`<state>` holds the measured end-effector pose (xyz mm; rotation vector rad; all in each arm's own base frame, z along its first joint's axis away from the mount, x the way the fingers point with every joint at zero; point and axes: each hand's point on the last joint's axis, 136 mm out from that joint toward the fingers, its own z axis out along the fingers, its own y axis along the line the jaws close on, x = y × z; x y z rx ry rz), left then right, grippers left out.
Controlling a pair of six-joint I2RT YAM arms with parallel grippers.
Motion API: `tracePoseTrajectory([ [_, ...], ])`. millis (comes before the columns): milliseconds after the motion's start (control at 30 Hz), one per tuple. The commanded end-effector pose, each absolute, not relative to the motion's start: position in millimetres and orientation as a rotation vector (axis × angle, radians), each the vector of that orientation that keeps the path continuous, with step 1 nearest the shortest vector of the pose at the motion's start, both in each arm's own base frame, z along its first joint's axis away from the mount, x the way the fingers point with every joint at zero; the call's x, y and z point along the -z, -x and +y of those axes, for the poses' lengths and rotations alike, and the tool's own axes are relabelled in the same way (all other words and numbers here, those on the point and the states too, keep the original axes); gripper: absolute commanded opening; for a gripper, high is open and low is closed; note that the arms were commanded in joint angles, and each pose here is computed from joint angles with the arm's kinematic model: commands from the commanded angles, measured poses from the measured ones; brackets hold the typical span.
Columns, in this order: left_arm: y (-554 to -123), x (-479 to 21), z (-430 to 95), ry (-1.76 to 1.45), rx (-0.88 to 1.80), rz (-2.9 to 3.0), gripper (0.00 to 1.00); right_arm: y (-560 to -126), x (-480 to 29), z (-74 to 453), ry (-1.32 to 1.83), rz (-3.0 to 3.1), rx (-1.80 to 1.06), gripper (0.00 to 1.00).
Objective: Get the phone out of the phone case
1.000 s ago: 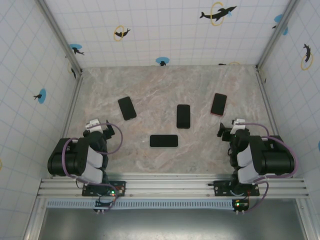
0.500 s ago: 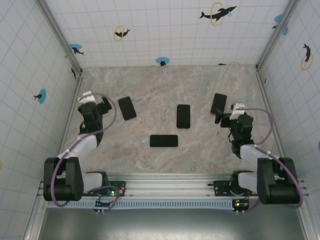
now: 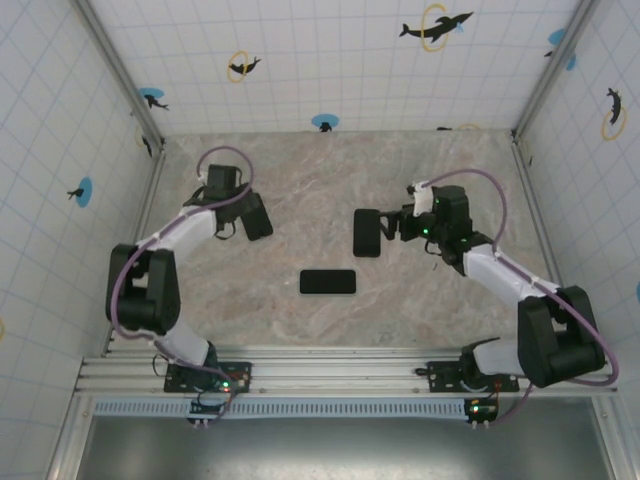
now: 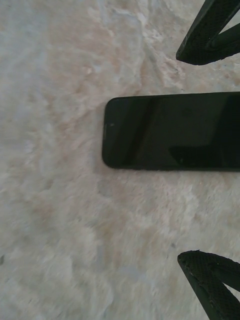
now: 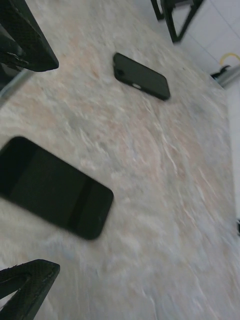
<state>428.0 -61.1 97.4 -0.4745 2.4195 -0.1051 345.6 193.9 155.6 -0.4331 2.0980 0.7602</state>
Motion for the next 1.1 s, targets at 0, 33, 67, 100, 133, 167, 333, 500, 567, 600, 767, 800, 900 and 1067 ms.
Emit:
tracePoseTrajectory([
  [0,-410.9,-71.6,-64.7,0.511,0.008,2.568,0.98,-341.4,-157.6,212.0,0.460,2.141,-0.831,0.99],
  [33,-412.5,-67.3,-67.0,0.509,0.005,2.578,0.98,-342.2,-157.7,215.7,0.467,2.143,-0.834,0.99],
  [67,-415.2,-65.1,-70.1,0.498,-0.004,2.584,0.98,-343.1,-156.7,218.1,0.469,2.149,-0.834,0.99],
  [100,-418.7,-64.8,-73.1,0.484,-0.021,2.581,0.98,-343.6,-156.5,221.0,0.473,2.151,-0.836,0.99],
  [133,-421.4,-62.6,-75.3,0.465,-0.051,2.585,0.98,-343.7,-155.7,224.8,0.479,2.154,-0.843,0.99],
  [167,-423.5,-59.5,-75.0,0.465,-0.079,2.599,0.98,-343.6,-155.0,228.2,0.482,2.154,-0.850,0.99],
  [333,-427.5,-42.7,-74.7,0.477,-0.145,2.668,0.98,-341.6,-153.7,239.0,0.490,2.148,-0.881,0.99],
  [500,-436.6,-32.5,-78.4,0.466,-0.142,2.673,0.98,-337.6,-150.8,239.8,0.487,2.146,-0.905,0.99],
  [567,-436.8,-25.2,-78.8,0.468,-0.145,2.688,0.98,-335.8,-148.6,239.5,0.480,2.148,-0.913,0.99],
  [600,-437.6,-23.7,-80.8,0.464,-0.140,2.692,0.98,-335.4,-147.6,239.3,0.477,2.149,-0.915,0.99],
  [767,-446.9,-26.1,-86.5,0.467,-0.096,2.672,0.98,-332.5,-144.5,240.1,0.465,2.149,-0.938,0.99],
  [800,-448.1,-26.5,-86.4,0.470,-0.100,2.667,0.98,-332.3,-143.5,240.0,0.463,2.149,-0.940,0.99],
  [900,-452.5,-23.4,-84.5,0.473,-0.122,2.662,0.98,-332.0,-140.0,240.9,0.462,2.156,-0.948,0.99],
  [1067,-467.0,-24.6,-77.1,0.492,-0.169,2.650,0.98,-332.7,-136.9,243.3,0.464,2.163,-0.965,0.99],
])
